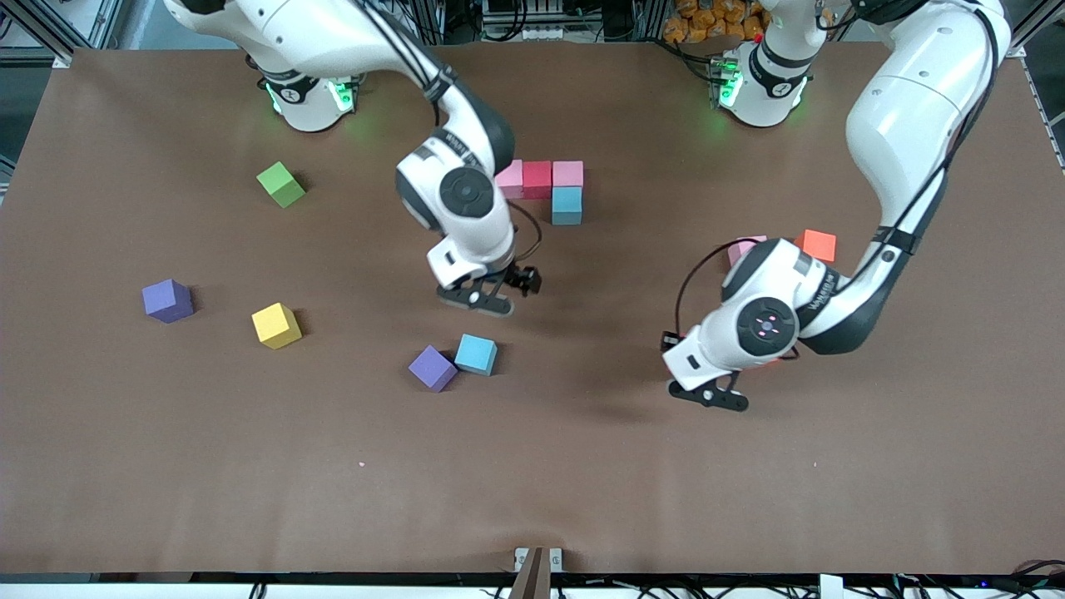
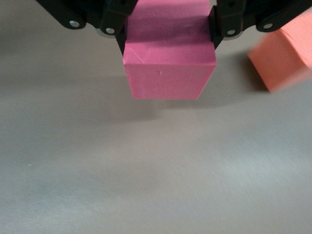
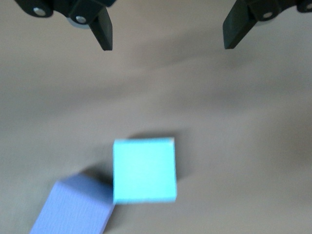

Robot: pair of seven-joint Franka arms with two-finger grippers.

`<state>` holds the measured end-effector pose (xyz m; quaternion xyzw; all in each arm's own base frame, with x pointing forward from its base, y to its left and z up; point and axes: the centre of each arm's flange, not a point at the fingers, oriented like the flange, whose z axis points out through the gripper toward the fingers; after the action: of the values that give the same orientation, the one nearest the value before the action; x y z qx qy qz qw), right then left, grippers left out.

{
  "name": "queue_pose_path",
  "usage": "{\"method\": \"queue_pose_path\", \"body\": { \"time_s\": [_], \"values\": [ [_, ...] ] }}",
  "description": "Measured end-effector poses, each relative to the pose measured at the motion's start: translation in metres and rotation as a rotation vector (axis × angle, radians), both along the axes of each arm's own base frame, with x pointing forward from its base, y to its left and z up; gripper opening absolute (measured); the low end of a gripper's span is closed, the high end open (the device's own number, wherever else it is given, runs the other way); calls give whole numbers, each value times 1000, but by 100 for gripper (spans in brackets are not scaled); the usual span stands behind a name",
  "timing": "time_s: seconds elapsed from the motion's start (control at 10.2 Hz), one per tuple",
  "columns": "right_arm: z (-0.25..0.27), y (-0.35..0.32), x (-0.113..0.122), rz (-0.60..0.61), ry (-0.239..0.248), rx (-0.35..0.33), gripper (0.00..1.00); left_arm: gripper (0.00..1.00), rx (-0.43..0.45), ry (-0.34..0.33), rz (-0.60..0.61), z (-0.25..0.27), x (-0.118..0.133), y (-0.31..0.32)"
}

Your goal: Form number 2 with 11 blocks

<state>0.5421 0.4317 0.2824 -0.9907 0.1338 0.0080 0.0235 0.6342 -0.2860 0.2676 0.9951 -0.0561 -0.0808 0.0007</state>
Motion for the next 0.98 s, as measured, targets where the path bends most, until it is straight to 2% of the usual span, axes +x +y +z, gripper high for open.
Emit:
{"method": "queue_pose_path", "body": {
  "time_s": [0.29,0.39,0.78,0.98],
  "values": [
    [-17,-61,45,31,10,-6,100,61,50,41,101,-11,-49,-65],
    [-24,-63,51,36,3,2,100,61,52,58,112,-12,-70,-87],
    [-32,-40,57,59,-12,25,100,61,89,74,226,-12,-120,-140],
    [-46,-40,63,75,-12,28,100,61,97,83,258,-12,-135,-151]
  ]
}}
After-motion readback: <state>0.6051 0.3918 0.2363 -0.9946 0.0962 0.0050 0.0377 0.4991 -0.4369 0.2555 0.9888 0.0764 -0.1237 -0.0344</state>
